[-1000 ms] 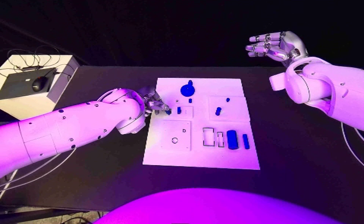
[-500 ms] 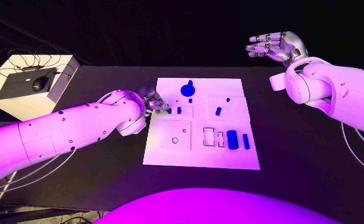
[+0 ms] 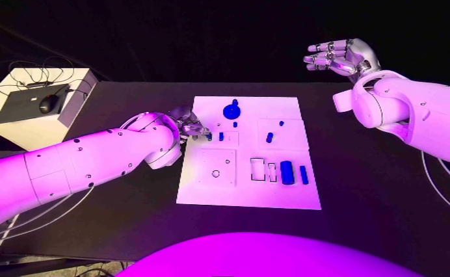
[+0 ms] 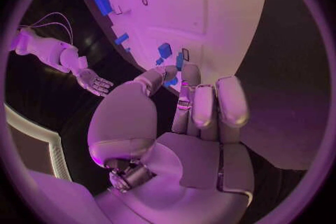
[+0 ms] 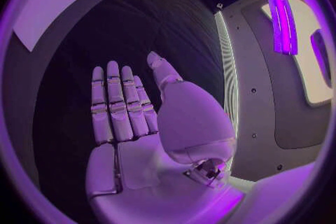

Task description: Assemble the parts on the task board

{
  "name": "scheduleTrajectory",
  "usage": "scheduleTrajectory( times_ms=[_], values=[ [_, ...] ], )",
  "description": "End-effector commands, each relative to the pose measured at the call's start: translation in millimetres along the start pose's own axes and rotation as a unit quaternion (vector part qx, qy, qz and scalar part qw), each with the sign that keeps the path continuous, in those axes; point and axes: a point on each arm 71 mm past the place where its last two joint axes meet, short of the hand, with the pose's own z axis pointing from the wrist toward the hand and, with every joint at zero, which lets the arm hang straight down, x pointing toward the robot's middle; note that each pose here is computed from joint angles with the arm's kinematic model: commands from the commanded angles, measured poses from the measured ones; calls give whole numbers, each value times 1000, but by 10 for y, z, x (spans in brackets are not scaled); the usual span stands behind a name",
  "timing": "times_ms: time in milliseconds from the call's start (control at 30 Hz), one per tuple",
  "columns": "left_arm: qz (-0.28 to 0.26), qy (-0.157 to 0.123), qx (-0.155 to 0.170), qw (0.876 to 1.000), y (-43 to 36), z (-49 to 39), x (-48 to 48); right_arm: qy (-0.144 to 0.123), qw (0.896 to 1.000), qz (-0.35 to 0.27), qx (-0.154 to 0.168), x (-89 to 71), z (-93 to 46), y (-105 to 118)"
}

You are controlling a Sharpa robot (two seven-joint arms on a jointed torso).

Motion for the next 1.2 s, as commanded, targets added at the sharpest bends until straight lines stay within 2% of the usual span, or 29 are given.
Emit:
scheduleTrajectory(
  times_ms=[33, 367, 867, 1200],
  values=[
    [4, -4, 8, 1000, -7, 2, 15, 3, 1000, 2, -4, 1, 1, 7],
    [6, -4, 6, 1000, 28, 4, 53, 3, 1000, 2, -4, -2, 1, 5],
    [9, -5, 8, 1000, 29, 0, 71, 4, 1000, 2, -3, 5, -1, -4],
    [31, 14, 6, 999, 17, -9, 108, 4, 1000, 2, -3, 6, -4, -9]
  ],
)
